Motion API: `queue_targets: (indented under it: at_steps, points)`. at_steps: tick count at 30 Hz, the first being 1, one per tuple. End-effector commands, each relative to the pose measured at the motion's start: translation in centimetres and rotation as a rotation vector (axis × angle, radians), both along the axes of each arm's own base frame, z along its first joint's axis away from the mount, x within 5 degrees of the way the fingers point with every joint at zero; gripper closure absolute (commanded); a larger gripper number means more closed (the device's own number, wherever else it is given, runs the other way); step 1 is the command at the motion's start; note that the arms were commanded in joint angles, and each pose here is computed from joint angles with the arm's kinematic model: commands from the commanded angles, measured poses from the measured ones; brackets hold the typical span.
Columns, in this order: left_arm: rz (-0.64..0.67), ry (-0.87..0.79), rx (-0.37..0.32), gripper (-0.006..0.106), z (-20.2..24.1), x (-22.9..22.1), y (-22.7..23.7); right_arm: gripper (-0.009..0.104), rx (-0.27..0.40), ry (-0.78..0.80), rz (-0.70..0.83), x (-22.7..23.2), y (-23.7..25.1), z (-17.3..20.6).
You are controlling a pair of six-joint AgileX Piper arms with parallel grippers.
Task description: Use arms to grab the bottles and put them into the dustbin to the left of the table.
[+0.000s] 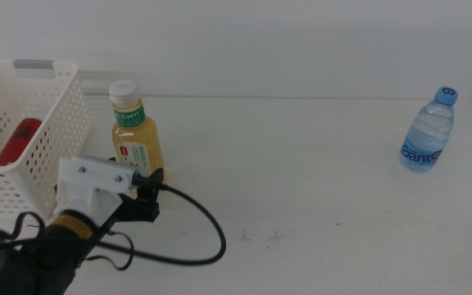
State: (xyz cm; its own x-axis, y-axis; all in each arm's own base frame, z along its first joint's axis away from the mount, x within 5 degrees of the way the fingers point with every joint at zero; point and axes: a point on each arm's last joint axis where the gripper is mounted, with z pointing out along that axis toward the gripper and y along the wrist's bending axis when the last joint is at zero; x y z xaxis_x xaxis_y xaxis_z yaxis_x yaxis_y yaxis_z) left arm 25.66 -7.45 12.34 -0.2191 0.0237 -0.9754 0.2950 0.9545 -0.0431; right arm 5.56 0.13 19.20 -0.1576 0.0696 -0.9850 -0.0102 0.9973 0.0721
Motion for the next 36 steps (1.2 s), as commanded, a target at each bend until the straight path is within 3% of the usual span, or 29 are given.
queue_targets:
  at_steps: [1,10,19,29,33,36]
  points:
    - [0.019,-0.007,-0.018,0.007,0.1,1.1,-0.2,0.007,-0.013,-0.012,-0.010,0.0,-0.1,0.0]
    - [0.075,0.084,0.003,0.007,0.4,4.4,-0.6,0.007,-0.013,-0.012,-0.010,0.0,-0.1,0.0]
    - [0.118,0.047,0.040,0.007,1.2,6.3,-0.6,0.007,-0.013,-0.012,-0.010,0.0,-0.1,0.0]
    - [0.087,0.061,0.059,0.008,-0.8,7.9,-1.3,0.007,-0.013,-0.012,-0.010,0.0,-0.1,0.0]
    - [0.084,0.041,0.054,0.025,0.1,7.8,-1.3,0.007,-0.013,-0.012,-0.010,0.0,-0.1,0.0]
    - [0.082,0.038,0.047,0.052,2.7,6.9,-1.1,0.007,-0.013,-0.012,-0.010,0.0,-0.1,0.0]
